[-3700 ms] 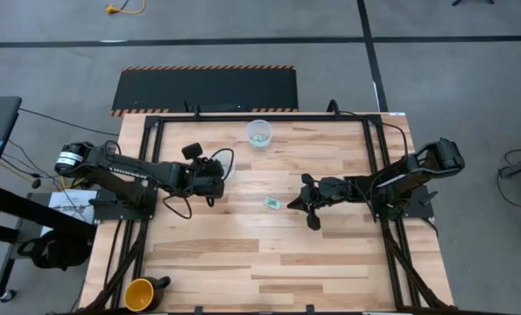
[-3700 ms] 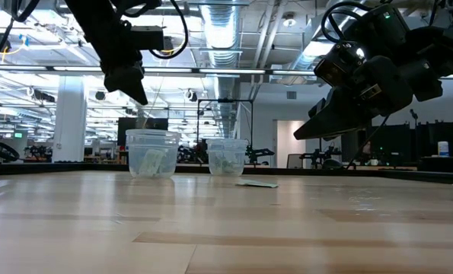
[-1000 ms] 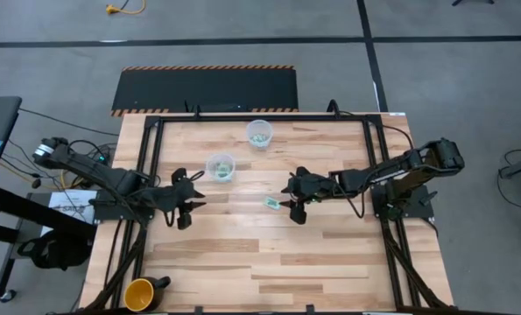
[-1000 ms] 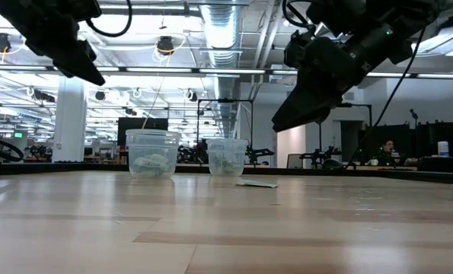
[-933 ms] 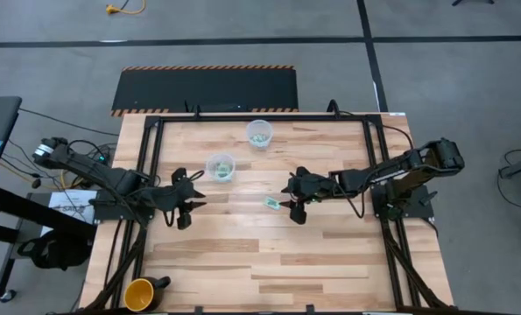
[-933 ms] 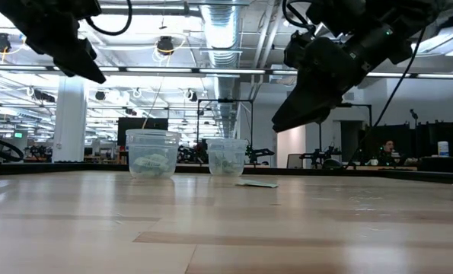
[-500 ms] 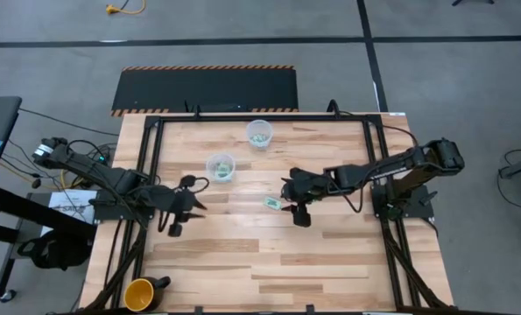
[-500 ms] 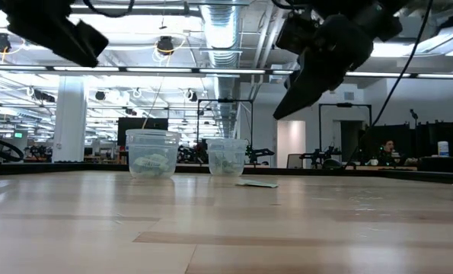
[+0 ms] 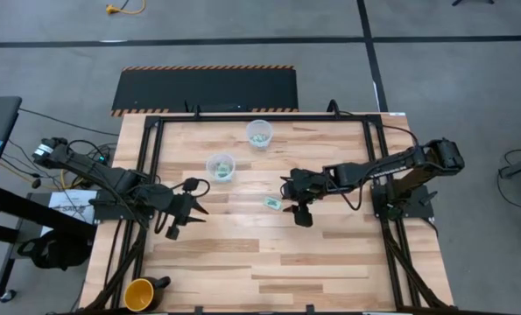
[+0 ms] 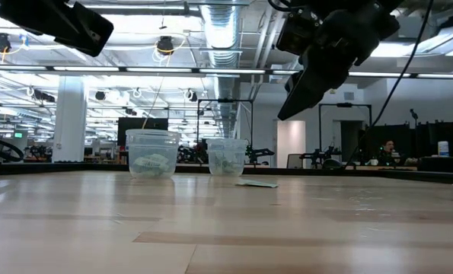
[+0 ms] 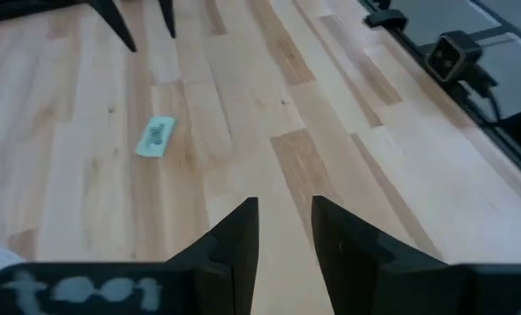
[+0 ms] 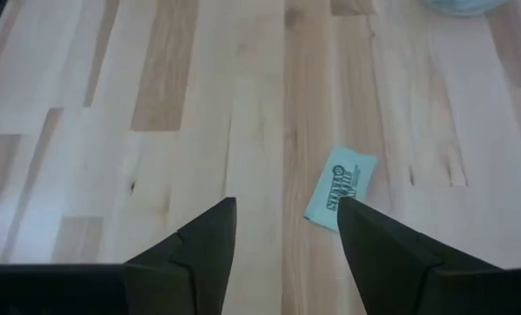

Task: Pick and place items into bin
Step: Put the stevia packet into the top transparent bin

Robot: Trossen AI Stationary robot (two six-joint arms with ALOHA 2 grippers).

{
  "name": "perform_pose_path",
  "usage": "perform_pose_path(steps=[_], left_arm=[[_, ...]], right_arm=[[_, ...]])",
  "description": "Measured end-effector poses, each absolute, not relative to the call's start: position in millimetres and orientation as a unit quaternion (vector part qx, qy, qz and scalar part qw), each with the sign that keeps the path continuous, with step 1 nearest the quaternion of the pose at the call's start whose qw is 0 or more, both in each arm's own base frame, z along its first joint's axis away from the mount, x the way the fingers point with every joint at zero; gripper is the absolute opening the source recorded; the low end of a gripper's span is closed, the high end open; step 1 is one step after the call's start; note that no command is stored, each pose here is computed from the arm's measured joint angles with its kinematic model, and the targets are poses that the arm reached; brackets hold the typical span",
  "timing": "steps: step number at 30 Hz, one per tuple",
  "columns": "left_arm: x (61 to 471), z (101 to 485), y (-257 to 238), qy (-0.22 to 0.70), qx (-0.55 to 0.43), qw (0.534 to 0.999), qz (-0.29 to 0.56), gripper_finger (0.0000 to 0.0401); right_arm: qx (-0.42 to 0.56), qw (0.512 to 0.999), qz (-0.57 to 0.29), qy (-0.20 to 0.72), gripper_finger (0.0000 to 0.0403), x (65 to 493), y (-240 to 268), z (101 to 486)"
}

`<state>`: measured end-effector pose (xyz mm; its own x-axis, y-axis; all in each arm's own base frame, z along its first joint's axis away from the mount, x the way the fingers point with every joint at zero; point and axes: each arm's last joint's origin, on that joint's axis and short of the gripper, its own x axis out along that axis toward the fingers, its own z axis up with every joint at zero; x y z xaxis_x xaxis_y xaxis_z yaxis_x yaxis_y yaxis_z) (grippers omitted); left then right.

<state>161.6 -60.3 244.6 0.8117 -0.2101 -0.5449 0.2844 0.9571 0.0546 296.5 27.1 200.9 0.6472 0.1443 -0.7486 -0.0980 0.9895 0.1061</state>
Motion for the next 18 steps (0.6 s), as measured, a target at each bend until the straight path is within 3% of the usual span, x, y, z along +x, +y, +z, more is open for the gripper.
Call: perform_pose_path(steps=[11,18], left_arm=[[162,245,-59,0.277,0.074,0.952,-0.11,0.0098],[162,245,-59,0.277,0.074,0.952,-0.109,0.0098]], right_arm=[[0.014,0.91,0.025,0.413,0.0192,297,23,201],[0.059,0.905,-0.004,0.42,0.0184,321,22,170]])
